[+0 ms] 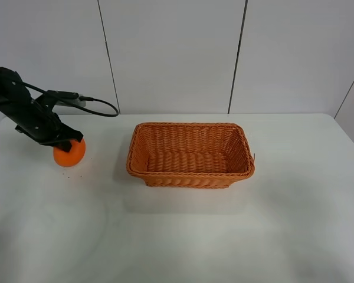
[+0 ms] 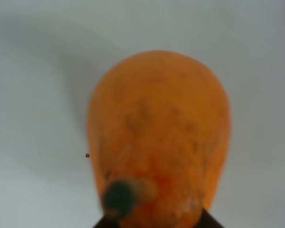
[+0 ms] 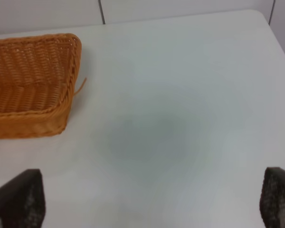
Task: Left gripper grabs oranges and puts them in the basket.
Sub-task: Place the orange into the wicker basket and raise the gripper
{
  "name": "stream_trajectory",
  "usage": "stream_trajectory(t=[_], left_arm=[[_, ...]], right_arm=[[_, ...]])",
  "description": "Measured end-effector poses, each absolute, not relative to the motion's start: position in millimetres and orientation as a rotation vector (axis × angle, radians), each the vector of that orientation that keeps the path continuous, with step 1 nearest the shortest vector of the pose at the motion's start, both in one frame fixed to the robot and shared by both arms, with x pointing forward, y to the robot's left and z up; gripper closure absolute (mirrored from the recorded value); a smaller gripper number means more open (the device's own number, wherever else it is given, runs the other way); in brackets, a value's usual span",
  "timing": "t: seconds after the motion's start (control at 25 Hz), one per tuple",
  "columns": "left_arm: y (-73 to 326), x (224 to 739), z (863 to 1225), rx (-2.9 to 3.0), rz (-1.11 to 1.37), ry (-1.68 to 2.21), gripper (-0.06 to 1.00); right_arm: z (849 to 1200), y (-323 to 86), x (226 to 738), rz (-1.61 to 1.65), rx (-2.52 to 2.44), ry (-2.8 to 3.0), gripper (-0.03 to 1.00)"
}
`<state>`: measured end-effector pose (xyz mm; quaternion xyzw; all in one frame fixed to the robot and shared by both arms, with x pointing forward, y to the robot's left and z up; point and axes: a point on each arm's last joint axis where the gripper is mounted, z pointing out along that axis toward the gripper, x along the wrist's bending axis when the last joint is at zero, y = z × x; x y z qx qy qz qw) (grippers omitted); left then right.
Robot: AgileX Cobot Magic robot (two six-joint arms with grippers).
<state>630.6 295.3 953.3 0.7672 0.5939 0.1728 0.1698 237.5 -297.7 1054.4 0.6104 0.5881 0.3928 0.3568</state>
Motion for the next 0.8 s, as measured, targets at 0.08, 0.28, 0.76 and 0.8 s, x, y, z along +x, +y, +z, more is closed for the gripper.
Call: stream_trajectory(t=[0.08,0.28,0.76,0.8], left_arm=[[295,627,969,2.165,0.515,1.672,0.81],[294,610,1012,2.129,0.559,1.638,0.82],[238,578,1068,2.113,0.485,1.413,0.82],[229,578,1069,2.123,0.483,1.379,0.82]], right_arm=[[1054,-298,237,1.014,1.576,1.518,0.27],[1054,-298,237,1.014,1.576,1.518,0.27],[1054,-298,237,1.014,1.576,1.518,0.27],[1054,-298,237,1.014,1.576,1.518,0.27]])
